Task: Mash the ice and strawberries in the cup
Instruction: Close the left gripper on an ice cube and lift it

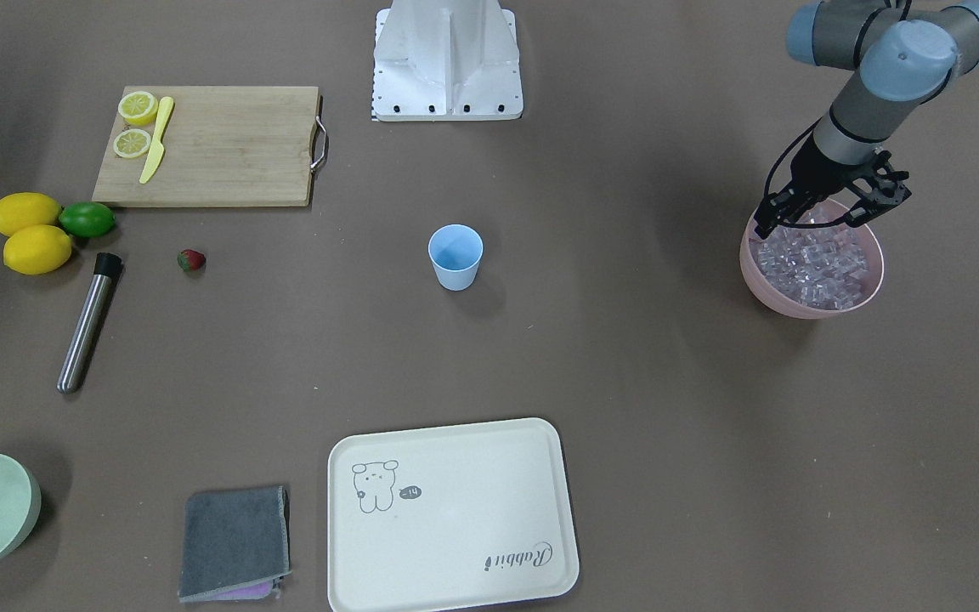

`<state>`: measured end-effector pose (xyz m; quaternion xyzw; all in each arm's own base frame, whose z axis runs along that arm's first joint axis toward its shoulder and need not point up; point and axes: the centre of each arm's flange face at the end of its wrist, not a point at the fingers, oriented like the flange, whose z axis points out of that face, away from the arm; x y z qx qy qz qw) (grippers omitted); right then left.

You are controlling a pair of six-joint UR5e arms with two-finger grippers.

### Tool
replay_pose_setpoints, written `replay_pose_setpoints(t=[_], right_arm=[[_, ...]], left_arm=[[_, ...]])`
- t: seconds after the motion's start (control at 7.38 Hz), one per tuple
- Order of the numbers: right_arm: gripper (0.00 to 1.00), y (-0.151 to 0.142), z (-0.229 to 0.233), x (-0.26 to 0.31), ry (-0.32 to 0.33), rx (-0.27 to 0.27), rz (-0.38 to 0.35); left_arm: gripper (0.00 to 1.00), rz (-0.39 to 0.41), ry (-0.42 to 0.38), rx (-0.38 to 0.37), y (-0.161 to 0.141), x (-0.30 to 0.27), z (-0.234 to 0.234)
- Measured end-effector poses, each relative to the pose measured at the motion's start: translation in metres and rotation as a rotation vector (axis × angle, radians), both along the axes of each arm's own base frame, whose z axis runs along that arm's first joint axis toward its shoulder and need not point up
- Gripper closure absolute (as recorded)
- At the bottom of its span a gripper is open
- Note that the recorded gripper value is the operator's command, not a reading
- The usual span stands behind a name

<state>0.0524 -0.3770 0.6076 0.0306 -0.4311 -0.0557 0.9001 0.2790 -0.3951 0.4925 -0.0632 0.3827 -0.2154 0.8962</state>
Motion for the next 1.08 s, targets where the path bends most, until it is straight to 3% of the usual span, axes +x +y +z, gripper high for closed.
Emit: replay_pose_setpoints(t=[0.41,0.68,0.95,1.08], right_arm=[[0.0,0.0036,0.002,0.0,-0.001,-0.008,0.001],[0.0,0.0056,0.0035,0.0,0.0,-0.011,0.001],[0.0,0.0068,0.0041,-0.0001,-0.002,-0.013,0.0],[0.0,0.0075,0.0046,-0.0001,-0.003,-0.015,0.0]], left_arm=[[0.4,0.01,-0.005,0.003,0.0027,0.0033,0.0014],[0.53,0.011,-0.007,0.003,0.0029,0.0038,0.0021],[0.95,0.011,-0.012,-0.001,0.0049,0.0019,0.0047],[1.0,0.011,-0.013,-0.003,0.0062,0.0006,0.0056]])
